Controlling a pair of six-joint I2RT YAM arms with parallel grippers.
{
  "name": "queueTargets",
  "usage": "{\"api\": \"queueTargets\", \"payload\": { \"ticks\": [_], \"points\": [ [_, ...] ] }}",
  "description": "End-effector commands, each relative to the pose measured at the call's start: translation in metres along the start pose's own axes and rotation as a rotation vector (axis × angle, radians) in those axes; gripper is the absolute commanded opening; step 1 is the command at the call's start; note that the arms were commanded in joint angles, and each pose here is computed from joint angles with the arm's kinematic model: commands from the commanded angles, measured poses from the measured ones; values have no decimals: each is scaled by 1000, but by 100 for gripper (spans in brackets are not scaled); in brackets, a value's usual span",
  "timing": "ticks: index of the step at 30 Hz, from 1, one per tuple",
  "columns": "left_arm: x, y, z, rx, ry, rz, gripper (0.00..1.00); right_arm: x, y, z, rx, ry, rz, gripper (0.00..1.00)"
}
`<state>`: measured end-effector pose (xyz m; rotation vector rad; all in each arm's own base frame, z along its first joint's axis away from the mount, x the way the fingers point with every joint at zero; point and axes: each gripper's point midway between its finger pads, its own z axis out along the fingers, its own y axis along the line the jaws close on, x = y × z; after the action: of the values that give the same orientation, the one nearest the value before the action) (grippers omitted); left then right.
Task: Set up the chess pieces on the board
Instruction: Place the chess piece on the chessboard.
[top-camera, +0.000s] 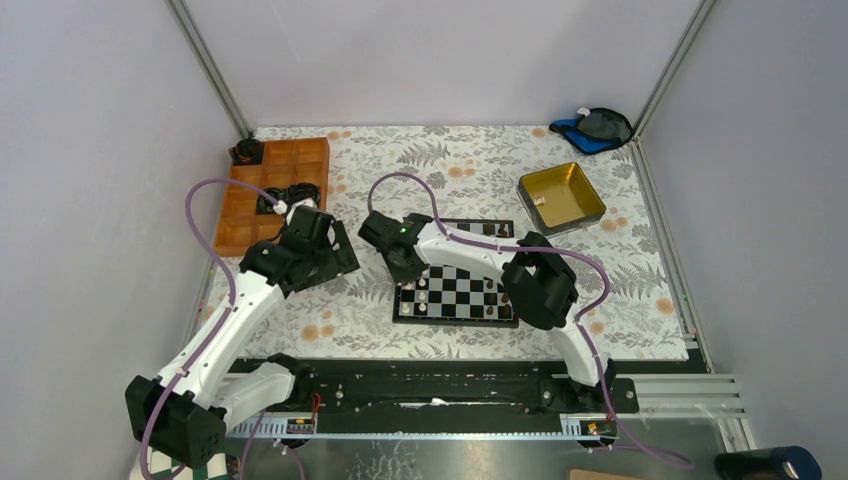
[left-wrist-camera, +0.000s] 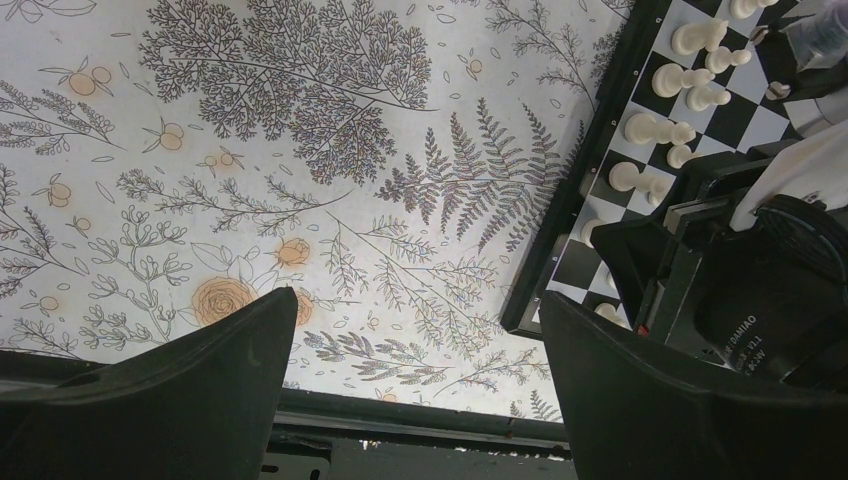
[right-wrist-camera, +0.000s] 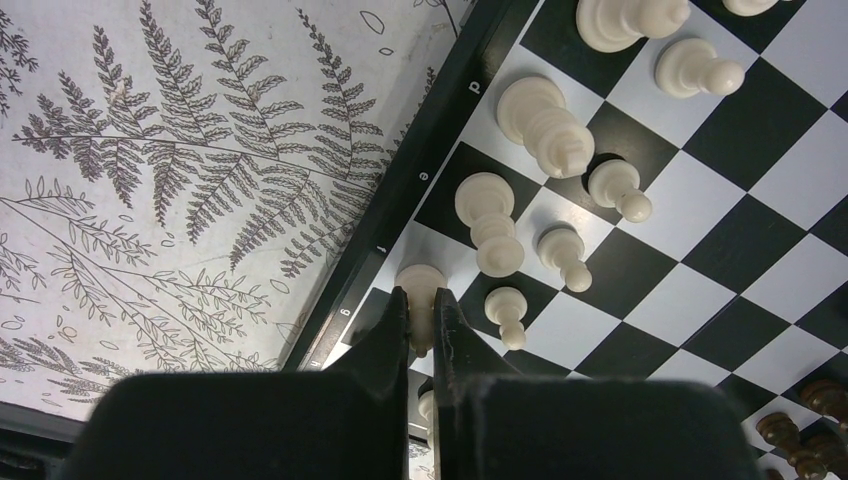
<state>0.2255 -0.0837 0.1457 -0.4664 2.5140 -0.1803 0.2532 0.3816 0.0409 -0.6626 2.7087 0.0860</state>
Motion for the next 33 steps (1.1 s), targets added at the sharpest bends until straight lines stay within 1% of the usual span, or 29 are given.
{"api": "queueTargets", "payload": {
  "ticks": [1, 14, 19, 23, 26, 33],
  "points": [
    [-2, 3, 1, -12, -5, 11, 99, -12, -7, 3, 32, -35, -2, 0],
    [-1, 3, 2, -12, -3, 13, 99, -11, -10, 10, 44, -27, -7, 0],
    [-2, 3, 2, -11, -5, 11, 99, -9, -9, 11, 43, -18, -12, 15],
    [-1, 4, 2, -13, -3, 10, 99, -10, -8, 10, 38, -23, -13, 22],
    [-1, 4, 2, -12, -2, 12, 99, -11, -8, 9, 36, -26, -14, 25],
    [-1, 3, 2, -10, -3, 10, 99, -13, -7, 5, 26, -33, -13, 29]
  ]
}}
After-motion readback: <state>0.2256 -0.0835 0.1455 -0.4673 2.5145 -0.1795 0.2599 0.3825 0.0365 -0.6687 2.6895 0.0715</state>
